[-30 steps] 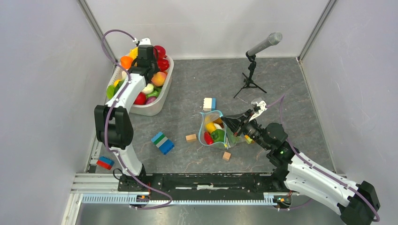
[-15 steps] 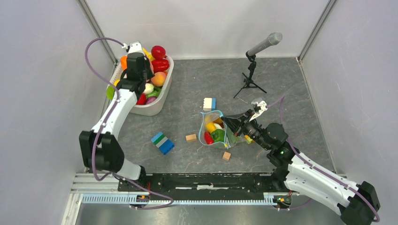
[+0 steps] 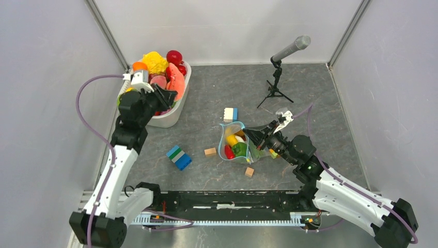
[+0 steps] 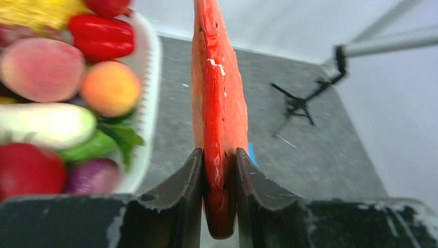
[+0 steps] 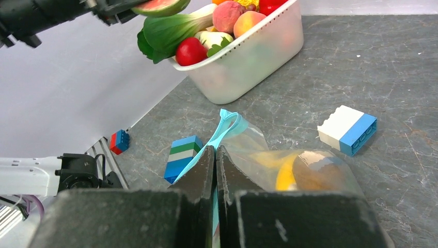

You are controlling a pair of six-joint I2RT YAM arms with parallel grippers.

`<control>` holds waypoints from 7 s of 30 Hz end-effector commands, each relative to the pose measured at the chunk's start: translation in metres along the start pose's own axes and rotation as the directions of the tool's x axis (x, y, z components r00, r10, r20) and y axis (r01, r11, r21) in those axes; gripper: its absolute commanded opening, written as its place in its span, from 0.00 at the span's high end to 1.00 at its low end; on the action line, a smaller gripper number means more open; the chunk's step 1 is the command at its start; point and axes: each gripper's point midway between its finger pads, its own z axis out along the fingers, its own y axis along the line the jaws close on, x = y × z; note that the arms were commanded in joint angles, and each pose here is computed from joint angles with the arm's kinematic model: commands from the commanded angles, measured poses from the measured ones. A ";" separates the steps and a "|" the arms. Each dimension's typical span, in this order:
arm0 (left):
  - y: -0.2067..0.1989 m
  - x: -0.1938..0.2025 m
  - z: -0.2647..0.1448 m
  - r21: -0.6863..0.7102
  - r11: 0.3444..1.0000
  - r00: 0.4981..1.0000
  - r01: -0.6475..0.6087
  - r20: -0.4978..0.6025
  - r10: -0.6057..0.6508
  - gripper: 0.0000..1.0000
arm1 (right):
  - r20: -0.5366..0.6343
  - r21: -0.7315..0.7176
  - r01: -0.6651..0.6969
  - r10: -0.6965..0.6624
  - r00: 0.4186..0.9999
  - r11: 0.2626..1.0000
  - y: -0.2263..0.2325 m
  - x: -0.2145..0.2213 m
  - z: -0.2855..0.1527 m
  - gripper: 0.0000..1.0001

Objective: Place the food in the zip-top bag and seal the zipper
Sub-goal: Place the fake fruit in the zipper food storage bag, then adjust the zipper food storage bag at the center of the board.

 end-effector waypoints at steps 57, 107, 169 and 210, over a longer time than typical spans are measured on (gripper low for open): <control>-0.154 0.180 -0.115 0.415 0.798 0.733 0.437 -0.679 -0.048 0.98 | -0.067 -0.223 0.162 -0.181 0.981 0.961 0.041 0.000 0.020 0.96; -0.222 0.202 -0.060 0.379 0.752 0.703 0.539 -0.694 -0.153 0.74 | 0.150 -0.065 0.189 -0.178 0.973 0.980 0.039 -0.020 -0.001 0.97; -0.115 0.107 -0.087 0.217 0.976 0.970 -0.026 -0.230 0.077 0.00 | 0.053 -0.096 0.270 -0.266 0.962 0.958 0.042 -0.006 0.010 1.00; -0.110 0.166 -0.075 0.353 0.935 0.875 0.042 -0.464 0.136 0.11 | 0.030 -0.160 0.254 -0.252 0.967 0.954 0.055 -0.004 0.010 0.99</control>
